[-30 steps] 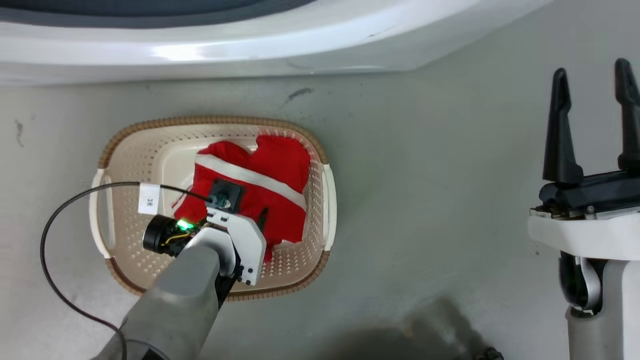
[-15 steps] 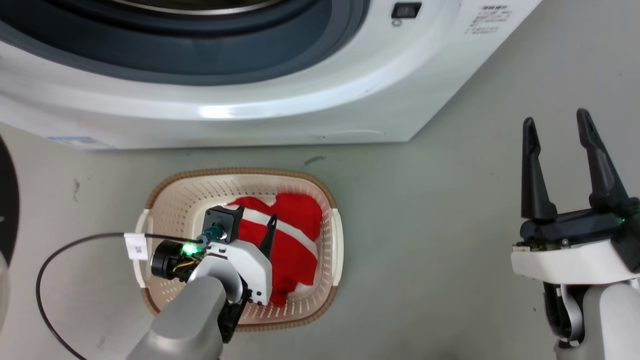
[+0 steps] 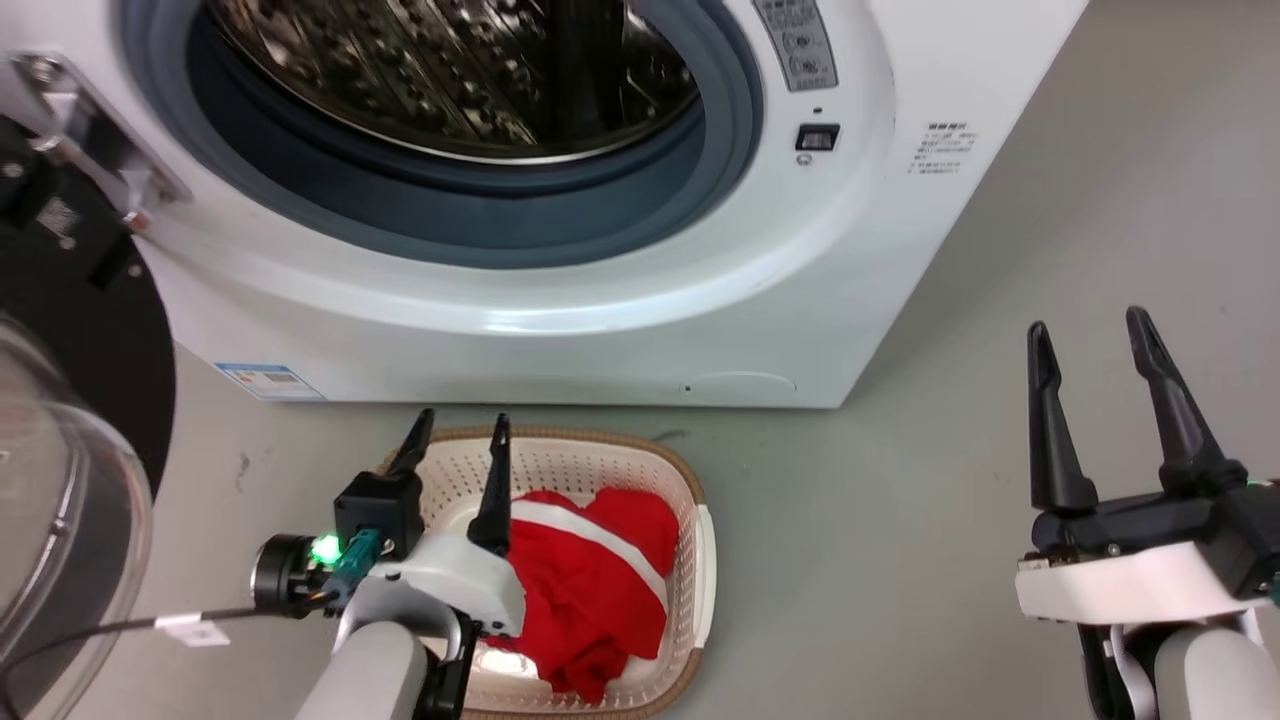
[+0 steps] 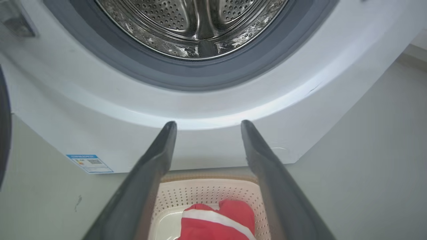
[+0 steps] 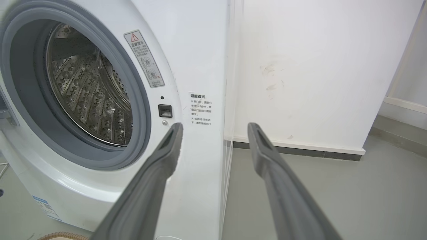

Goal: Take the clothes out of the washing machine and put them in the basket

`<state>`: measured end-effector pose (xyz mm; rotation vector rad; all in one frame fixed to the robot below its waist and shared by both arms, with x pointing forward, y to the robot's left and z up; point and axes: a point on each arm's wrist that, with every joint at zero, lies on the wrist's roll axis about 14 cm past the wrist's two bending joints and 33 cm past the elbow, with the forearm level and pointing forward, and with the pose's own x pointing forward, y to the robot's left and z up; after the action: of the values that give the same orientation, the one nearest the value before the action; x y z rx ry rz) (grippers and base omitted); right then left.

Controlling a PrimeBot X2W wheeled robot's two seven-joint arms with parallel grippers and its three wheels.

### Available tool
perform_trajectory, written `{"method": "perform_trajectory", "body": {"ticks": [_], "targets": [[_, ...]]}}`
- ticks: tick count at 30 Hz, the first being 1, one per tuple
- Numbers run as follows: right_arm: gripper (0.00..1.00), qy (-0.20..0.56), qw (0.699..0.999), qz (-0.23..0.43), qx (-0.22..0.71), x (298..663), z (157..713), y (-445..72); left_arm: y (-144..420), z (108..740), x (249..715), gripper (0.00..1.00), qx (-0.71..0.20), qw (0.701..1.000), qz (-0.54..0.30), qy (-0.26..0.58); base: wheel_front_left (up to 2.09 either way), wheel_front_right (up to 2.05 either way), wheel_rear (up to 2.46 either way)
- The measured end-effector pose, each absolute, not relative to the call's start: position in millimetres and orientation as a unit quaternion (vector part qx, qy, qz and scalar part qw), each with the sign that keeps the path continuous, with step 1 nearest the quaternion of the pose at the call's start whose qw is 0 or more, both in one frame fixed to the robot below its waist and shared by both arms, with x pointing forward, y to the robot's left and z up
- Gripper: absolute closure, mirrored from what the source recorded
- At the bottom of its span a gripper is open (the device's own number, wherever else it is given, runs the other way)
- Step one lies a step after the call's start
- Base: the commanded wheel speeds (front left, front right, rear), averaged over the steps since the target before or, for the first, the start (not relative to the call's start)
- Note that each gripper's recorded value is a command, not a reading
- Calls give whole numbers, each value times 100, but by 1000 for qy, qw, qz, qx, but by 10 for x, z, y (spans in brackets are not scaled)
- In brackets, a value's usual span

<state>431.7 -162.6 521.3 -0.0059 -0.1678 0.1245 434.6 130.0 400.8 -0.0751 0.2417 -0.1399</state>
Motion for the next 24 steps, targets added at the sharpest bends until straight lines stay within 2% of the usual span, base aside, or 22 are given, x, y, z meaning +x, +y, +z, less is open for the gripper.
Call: {"method": "perform_trajectory", "body": {"ticks": [12, 24], "targets": [[0, -102, 992, 70, 0, 3995, 5412, -1572, 1668, 4909, 4035, 0, -33, 999, 5, -18, 0, 0, 0], [0, -105, 993, 62, 4, 3679, 5462, -1628, 1865, 5191, 3633, 0, -13, 997, 42, -61, 0, 0, 0]]}}
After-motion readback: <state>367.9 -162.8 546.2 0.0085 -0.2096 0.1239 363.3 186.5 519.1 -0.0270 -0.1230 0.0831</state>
